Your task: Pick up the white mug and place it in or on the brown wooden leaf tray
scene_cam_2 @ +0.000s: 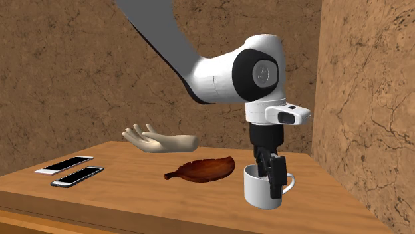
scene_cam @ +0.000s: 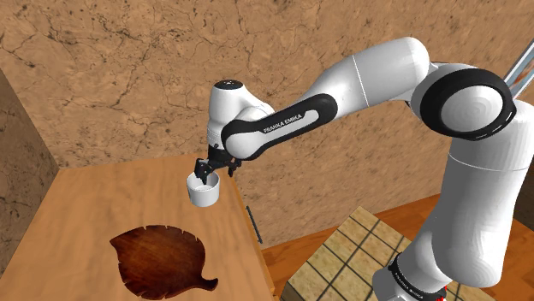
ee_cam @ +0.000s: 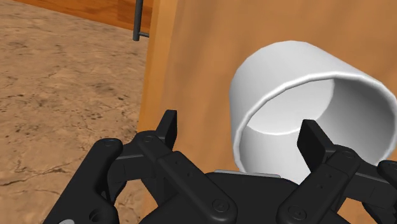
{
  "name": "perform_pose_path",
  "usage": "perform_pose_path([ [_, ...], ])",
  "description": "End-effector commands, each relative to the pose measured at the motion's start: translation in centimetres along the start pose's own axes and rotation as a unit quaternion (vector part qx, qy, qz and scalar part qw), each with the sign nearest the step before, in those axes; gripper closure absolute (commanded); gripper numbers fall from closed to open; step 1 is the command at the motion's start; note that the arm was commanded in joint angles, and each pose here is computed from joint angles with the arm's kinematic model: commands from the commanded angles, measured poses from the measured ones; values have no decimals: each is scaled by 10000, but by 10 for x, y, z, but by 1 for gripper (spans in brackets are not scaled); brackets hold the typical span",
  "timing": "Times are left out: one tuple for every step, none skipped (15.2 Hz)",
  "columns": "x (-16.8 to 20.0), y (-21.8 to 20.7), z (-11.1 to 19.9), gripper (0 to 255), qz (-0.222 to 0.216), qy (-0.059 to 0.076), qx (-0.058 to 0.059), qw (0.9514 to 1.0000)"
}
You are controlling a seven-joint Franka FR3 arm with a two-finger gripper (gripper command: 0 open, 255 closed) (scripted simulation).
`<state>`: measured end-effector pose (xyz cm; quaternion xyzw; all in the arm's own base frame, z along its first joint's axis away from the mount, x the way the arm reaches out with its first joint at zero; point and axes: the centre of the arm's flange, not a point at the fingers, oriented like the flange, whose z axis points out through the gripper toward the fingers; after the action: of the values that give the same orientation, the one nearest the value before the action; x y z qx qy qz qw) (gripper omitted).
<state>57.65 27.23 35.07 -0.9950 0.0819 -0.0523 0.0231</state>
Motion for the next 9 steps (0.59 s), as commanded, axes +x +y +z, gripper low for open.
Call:
perform_pose_path([
  [0,0,11,0,1,2,1,10000],
  [0,0,16,0,1,2,1,10000],
  [0,0,19,0,1,2,1,10000],
  [0,0,19,0,1,2,1,10000],
  [0,0,19,0,1,2,1,10000],
  [0,0,19,0,1,2,1,10000],
  [0,0,19,0,1,2,1,10000],
  [0,0,19,0,1,2,1,10000],
  [0,0,19,0,1,2,1,10000],
])
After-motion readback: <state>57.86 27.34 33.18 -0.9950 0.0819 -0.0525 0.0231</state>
